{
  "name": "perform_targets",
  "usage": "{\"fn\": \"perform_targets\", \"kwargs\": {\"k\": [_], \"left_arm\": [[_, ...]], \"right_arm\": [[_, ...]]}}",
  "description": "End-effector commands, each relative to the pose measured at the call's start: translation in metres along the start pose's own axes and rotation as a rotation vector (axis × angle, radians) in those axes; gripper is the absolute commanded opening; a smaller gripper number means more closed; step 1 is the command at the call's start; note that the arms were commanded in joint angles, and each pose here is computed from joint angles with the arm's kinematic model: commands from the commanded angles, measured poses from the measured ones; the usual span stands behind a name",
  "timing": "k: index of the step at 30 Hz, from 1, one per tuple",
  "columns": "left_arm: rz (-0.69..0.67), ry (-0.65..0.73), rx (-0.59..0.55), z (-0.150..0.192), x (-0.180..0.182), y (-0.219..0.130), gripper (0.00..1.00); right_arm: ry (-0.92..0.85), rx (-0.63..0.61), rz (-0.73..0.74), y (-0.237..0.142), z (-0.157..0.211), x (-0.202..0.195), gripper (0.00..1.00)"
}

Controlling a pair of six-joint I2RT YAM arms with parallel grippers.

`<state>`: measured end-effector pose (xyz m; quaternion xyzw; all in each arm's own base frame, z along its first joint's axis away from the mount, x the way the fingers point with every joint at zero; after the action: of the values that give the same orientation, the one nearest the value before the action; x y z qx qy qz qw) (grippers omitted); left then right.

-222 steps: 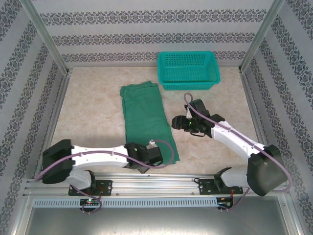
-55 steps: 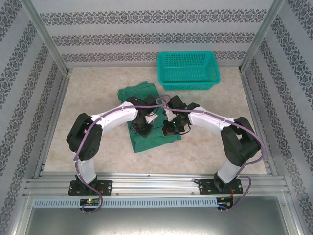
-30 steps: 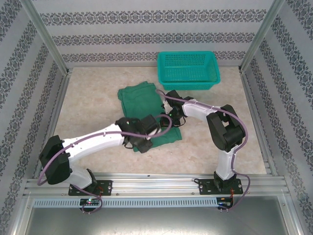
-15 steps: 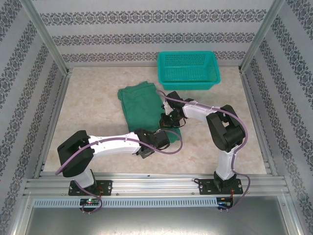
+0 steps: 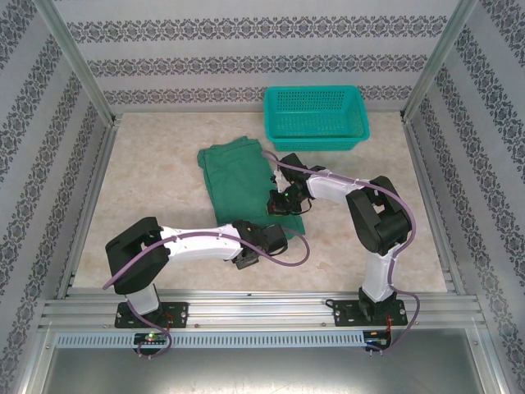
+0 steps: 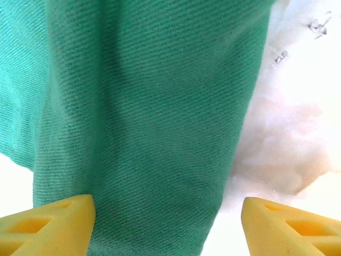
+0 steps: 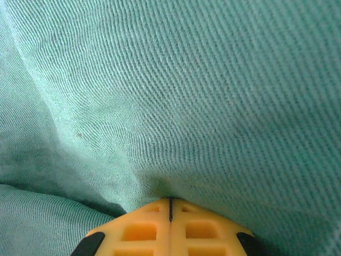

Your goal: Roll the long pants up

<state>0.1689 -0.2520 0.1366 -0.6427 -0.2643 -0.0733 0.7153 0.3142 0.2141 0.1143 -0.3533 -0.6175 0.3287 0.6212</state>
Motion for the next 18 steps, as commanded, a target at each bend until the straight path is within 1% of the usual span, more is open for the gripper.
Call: {"fn": "perform_targets", "kwargs": {"k": [1, 3, 8, 13, 16, 17, 18], "left_arm": [[-0.005, 0.036, -0.013, 0.002, 0.002, -0.001, 0.74], [0.000, 0.022, 0.006, 0.001, 0.005, 0.006, 0.74], [0.009, 0.013, 0.096, 0.000, 0.008, 0.035, 0.73], [0.059, -0.013, 0.104, 0.000, 0.013, 0.047, 0.73], [0.092, -0.063, 0.132, 0.002, 0.027, 0.059, 0.73], [0.114, -0.078, 0.137, 0.002, 0.031, 0.063, 0.77], [0.128, -0.091, 0.138, 0.002, 0.034, 0.067, 0.77]], "right_arm": [[0.010, -0.003, -0.017, -0.002, 0.001, 0.000, 0.00], [0.012, -0.003, -0.016, -0.002, 0.000, -0.001, 0.00], [0.011, -0.010, -0.017, -0.004, 0.000, -0.001, 0.00], [0.014, -0.013, -0.018, -0.006, 0.000, -0.003, 0.00], [0.017, -0.020, -0.024, -0.006, -0.001, -0.003, 0.00], [0.019, -0.020, -0.027, -0.005, -0.001, -0.002, 0.00], [0.021, -0.021, -0.027, -0.005, -0.002, -0.002, 0.00]]}}
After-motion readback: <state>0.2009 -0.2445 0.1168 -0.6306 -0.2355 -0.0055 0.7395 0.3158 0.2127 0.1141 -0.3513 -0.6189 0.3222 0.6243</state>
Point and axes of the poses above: each hand's point on the last joint's axis, 136 mm out from that joint toward the fingers, its own y axis out along the fingers, its own x axis along the line the jaws close on, z = x × y, the point moved 10 cm from there along -y, back along the fingers, and after that the axes turned 10 degrees about y, right-handed, at the moved point
